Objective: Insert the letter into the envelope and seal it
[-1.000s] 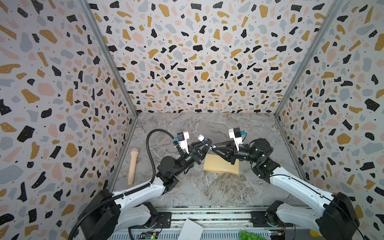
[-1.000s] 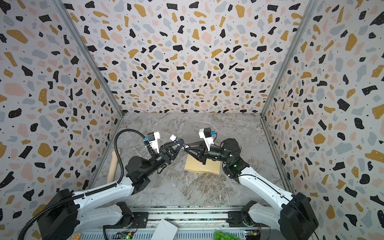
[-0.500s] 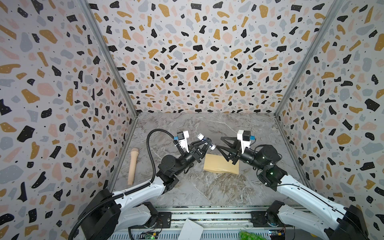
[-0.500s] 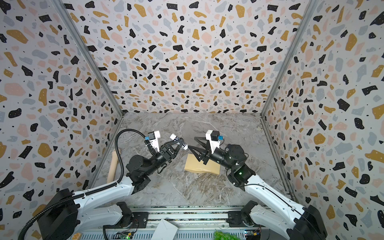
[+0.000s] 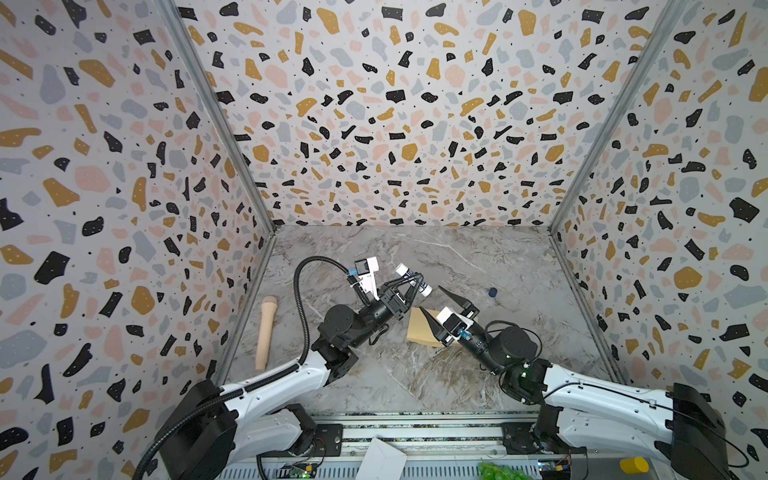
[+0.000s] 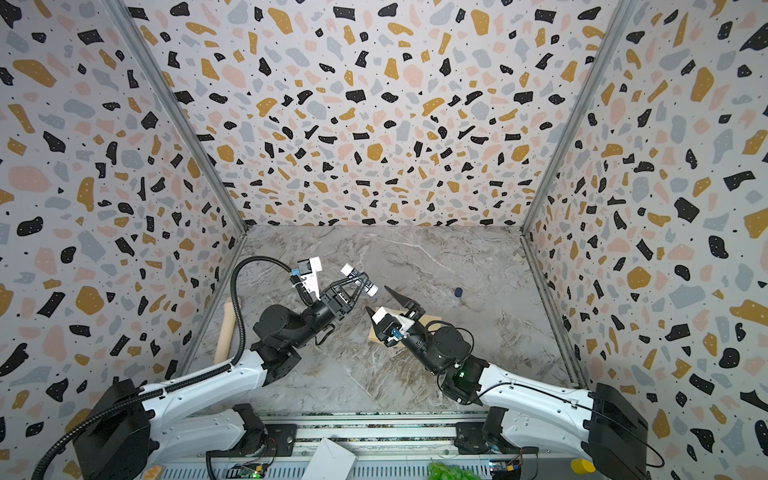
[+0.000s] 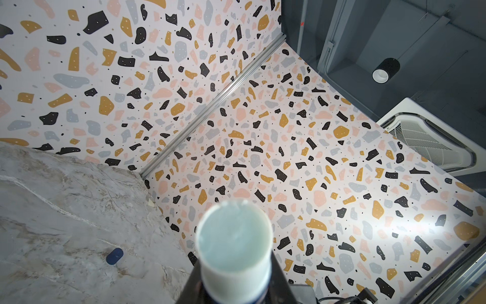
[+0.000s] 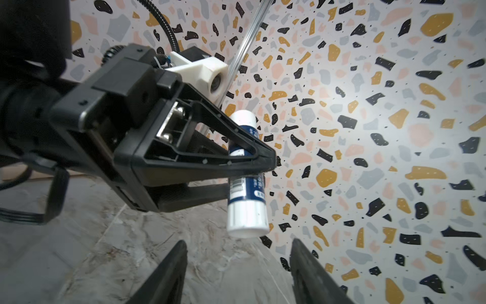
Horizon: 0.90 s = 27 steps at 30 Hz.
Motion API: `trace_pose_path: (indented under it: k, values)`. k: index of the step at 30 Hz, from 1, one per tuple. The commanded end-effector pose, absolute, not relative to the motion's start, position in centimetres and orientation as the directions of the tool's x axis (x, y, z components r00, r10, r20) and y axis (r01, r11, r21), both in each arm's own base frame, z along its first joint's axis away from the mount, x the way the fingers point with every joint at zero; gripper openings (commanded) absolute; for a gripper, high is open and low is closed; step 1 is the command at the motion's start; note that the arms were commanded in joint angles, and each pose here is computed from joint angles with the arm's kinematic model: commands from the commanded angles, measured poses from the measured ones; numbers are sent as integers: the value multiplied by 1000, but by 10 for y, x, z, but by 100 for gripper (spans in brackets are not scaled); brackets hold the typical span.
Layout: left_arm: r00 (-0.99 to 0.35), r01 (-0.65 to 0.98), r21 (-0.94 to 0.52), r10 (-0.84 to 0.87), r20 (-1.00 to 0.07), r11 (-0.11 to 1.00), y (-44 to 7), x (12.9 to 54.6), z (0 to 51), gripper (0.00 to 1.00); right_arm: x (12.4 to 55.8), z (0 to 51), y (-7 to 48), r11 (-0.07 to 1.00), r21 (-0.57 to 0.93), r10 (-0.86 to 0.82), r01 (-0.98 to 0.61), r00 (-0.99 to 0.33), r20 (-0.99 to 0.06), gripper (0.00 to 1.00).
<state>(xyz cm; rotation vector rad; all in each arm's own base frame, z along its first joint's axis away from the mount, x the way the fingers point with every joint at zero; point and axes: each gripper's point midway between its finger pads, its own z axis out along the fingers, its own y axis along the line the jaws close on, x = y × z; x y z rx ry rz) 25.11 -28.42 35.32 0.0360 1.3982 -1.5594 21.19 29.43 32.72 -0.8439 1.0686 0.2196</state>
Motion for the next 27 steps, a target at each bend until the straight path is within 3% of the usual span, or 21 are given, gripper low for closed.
trace_pose_path:
  k: [1, 24, 27]
  values:
    - [-462, 708, -697, -672, -578, 113, -277, 244, 387, 0, 214, 360, 285, 746, -489, -200, -452, 548, -812, 58]
    - [-478, 698, -708, -667, -572, 107, -278, 245, 385, 0, 218, 361, 306, 728, -496, -200, -474, 545, -814, 33]
    - [-478, 698, -708, -667, -572, 107, -278, 245, 385, 0, 218, 361, 306, 728, -493, -198, -476, 543, -816, 26]
